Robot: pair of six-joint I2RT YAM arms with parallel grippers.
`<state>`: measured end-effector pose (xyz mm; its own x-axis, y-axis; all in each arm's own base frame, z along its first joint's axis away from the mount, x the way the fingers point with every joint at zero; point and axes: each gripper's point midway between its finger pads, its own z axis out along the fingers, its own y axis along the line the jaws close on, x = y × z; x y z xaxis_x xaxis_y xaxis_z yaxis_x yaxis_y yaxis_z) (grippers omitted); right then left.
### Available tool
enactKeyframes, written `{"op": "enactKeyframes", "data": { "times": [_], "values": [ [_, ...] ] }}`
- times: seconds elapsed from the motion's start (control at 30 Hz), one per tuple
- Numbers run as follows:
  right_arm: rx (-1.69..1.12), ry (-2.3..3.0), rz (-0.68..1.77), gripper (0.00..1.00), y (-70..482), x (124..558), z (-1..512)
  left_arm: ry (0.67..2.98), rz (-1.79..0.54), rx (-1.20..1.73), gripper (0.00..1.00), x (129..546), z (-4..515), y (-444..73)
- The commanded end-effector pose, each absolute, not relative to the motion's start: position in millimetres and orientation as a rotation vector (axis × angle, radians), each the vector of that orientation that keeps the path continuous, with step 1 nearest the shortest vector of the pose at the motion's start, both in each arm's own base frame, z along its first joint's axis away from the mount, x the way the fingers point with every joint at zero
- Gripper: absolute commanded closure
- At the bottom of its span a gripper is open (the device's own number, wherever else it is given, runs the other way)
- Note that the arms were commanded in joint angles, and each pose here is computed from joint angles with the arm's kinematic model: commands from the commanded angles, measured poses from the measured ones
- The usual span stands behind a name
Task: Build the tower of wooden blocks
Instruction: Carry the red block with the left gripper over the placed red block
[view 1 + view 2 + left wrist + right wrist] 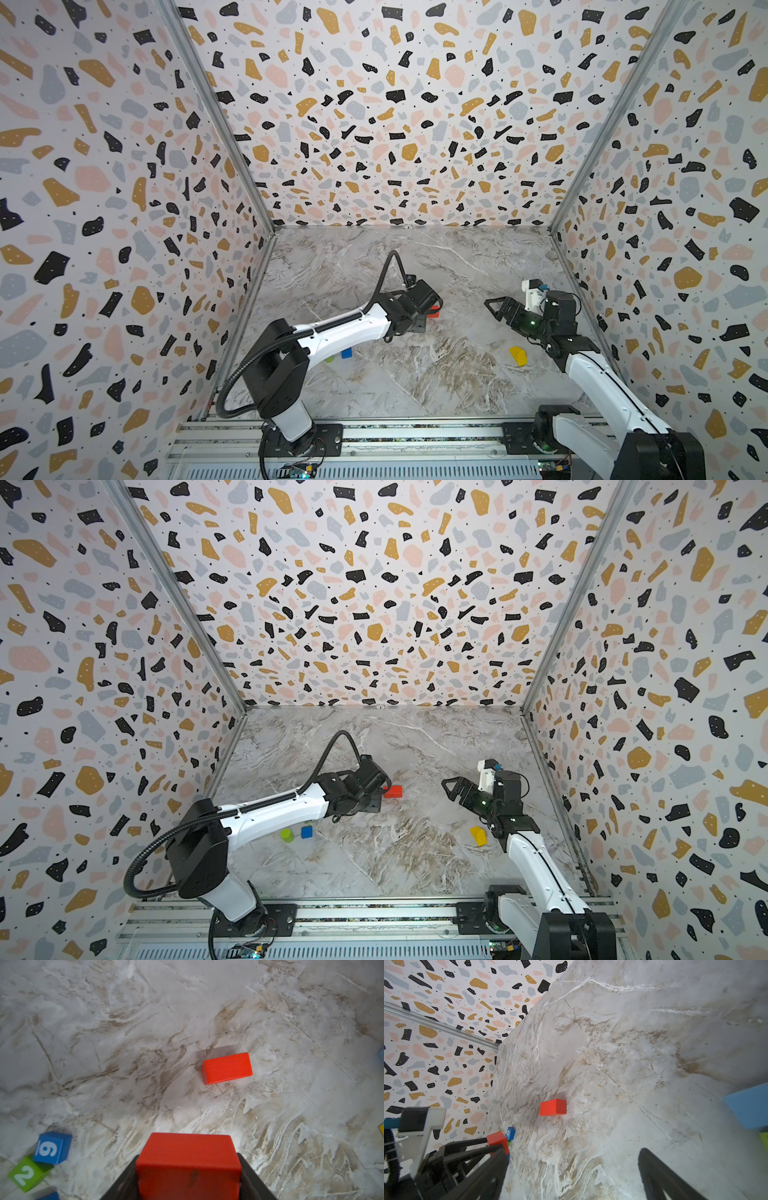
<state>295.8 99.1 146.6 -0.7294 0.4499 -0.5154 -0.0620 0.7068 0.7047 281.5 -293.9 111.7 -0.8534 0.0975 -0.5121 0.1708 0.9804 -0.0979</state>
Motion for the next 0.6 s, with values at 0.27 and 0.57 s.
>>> {"op": "enactKeyframes", "data": {
  "times": [0.27, 0.57],
  "values": [
    [0.349, 2.183, 0.921, 0.00, 89, 299, 157, 2.606, -0.232, 0.181, 0.50, 273, 91, -349],
    [0.383, 2.184, 0.906, 0.00, 80, 299, 148, 2.608, -0.264, 0.156, 0.50, 278, 86, -371]
  ]
}}
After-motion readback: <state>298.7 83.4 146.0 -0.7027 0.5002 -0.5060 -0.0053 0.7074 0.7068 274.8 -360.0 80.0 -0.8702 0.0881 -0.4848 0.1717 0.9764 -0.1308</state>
